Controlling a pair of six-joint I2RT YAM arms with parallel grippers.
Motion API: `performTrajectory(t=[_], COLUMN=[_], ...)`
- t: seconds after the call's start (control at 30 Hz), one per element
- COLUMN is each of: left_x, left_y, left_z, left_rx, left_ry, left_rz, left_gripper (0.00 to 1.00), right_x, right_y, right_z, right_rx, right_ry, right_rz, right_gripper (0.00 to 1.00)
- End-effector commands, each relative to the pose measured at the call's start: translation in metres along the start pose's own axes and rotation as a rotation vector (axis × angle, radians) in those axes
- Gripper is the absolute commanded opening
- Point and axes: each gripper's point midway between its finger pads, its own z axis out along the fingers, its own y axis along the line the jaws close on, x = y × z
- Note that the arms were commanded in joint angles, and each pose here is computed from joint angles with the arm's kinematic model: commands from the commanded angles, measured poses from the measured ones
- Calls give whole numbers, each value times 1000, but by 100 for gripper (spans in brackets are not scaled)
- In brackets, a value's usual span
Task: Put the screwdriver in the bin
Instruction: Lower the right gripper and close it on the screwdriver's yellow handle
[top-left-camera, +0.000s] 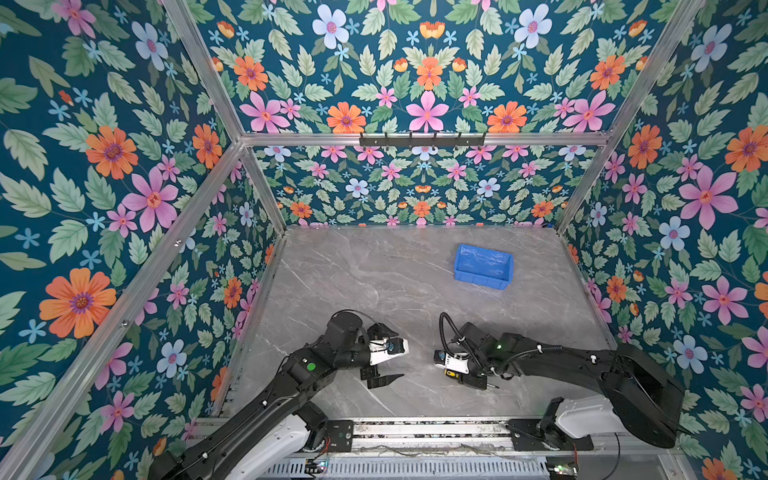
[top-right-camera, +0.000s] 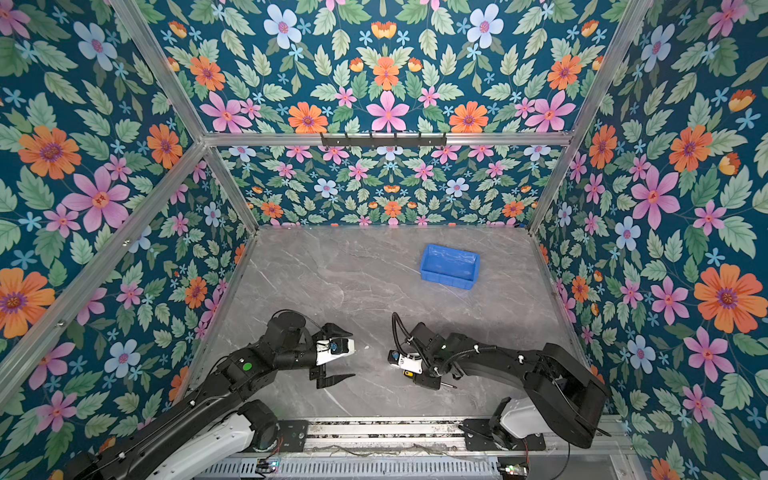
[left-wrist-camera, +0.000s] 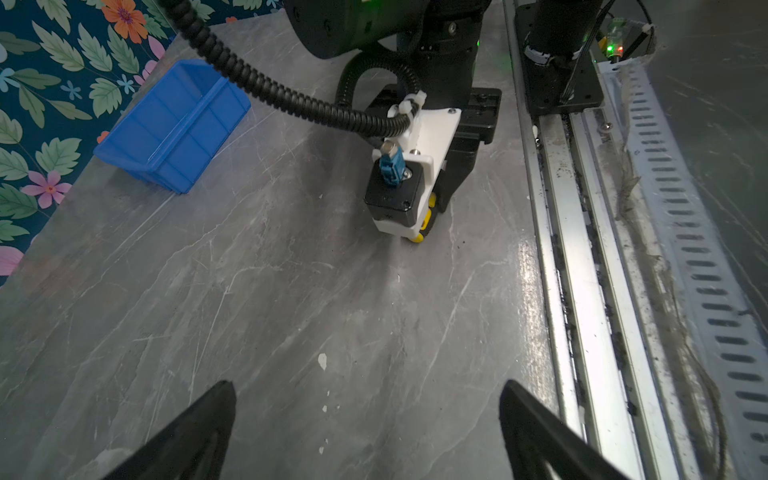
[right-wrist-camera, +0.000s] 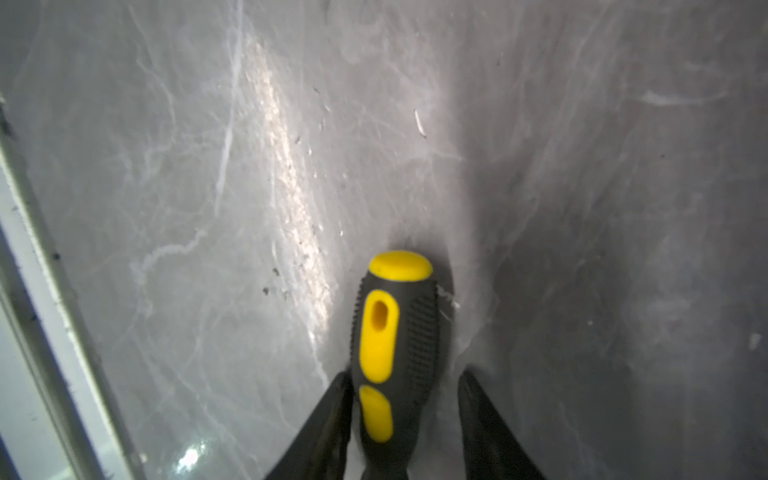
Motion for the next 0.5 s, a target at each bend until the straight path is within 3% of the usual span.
performTrajectory(t=[0.0, 0.27, 0.47], left_x=[3, 4, 3], left_y=[-2, -2, -1], left_z=[-1, -4, -6], left_rx=[7, -8, -17], left_ry=[17, 20, 18], left_rz=[-2, -1, 2], left_gripper=[100, 100, 100], right_x=[2, 8, 5], right_y=[3, 3, -4], right_z=[1, 2, -4], right_rx=[-15, -6, 38], right_ry=[6, 27, 7], right_rz=[-12, -19, -14], right_gripper=[40, 1, 0])
